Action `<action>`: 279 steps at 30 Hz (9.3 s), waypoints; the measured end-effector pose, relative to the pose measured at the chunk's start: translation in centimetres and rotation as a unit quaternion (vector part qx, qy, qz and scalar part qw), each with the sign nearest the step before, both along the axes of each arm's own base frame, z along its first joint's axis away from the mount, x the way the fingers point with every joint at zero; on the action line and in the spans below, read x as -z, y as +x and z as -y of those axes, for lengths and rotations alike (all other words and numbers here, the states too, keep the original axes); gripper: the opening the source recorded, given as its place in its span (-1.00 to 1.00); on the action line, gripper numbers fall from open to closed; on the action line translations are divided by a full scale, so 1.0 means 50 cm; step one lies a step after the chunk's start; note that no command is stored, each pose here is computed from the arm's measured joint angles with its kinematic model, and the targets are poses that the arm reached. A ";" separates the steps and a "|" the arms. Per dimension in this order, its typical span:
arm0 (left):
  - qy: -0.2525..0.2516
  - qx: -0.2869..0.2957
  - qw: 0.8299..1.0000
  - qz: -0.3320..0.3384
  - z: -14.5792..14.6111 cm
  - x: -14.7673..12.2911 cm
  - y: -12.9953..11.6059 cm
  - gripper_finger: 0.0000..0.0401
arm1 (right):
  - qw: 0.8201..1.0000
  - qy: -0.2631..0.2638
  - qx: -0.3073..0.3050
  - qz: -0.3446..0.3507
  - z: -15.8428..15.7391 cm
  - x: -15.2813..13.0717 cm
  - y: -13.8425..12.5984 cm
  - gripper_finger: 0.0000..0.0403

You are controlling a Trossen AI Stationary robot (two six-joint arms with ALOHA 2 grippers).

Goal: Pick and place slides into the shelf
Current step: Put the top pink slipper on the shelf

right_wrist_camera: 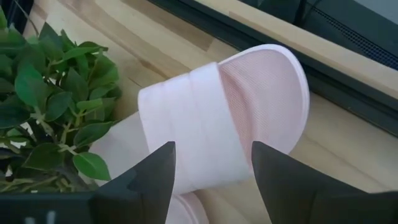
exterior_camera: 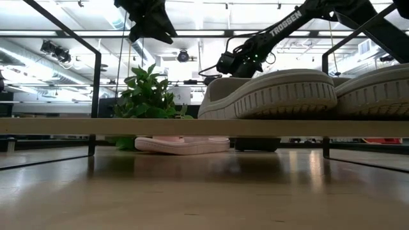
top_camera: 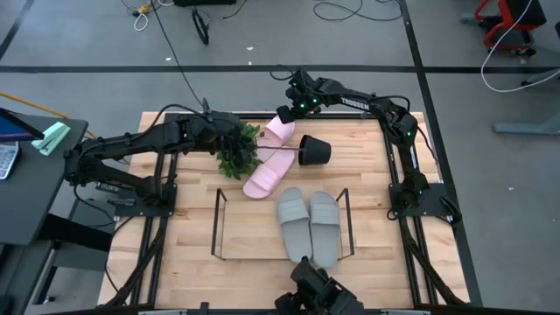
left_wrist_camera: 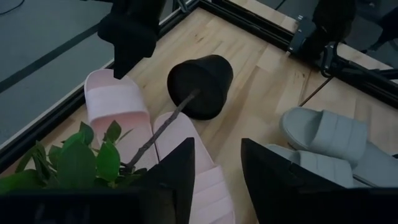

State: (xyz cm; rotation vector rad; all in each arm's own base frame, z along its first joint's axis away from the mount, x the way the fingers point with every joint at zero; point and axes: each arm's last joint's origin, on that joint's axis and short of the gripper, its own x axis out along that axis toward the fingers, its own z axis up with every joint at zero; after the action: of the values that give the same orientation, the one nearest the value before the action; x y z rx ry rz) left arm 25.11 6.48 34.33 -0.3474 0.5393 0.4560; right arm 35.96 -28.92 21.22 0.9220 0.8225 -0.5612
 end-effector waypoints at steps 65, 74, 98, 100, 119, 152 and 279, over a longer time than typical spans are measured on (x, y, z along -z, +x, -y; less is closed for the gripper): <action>-0.006 0.009 1.000 -0.002 0.010 0.001 0.001 -0.34 | 0.996 0.009 -0.086 0.011 0.013 0.086 0.023 -0.94; -0.006 0.009 1.000 -0.002 0.010 0.001 0.001 -0.35 | 0.998 -0.010 -0.059 0.007 0.022 0.056 0.009 -0.98; -0.002 0.012 1.000 -0.005 0.010 0.001 0.001 -0.34 | 0.987 -0.155 -0.008 -0.046 -0.006 -0.182 -0.123 -1.00; 0.000 0.014 1.000 -0.006 0.010 0.001 0.001 -0.34 | 0.984 -0.171 -0.012 -0.042 -0.015 -0.210 -0.139 -1.00; 0.015 0.027 0.999 -0.020 0.010 0.004 -0.001 -0.35 | 0.972 -0.211 -0.066 0.084 -0.150 -0.403 -0.241 -1.00; -0.036 0.040 0.995 -0.088 0.039 0.027 -0.016 -0.26 | 0.948 -0.204 -0.160 0.186 -0.401 -0.472 -0.159 -1.00; -0.329 0.344 0.876 -0.076 0.081 0.013 -0.060 -0.66 | 0.912 -0.012 -0.372 0.173 -0.536 -0.455 -0.191 -0.01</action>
State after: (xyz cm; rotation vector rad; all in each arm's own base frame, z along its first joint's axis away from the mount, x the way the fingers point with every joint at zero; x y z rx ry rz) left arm 22.10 2.45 33.68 -0.7361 0.9227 -0.4207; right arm 26.44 -2.14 43.99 0.5903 0.7682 0.2556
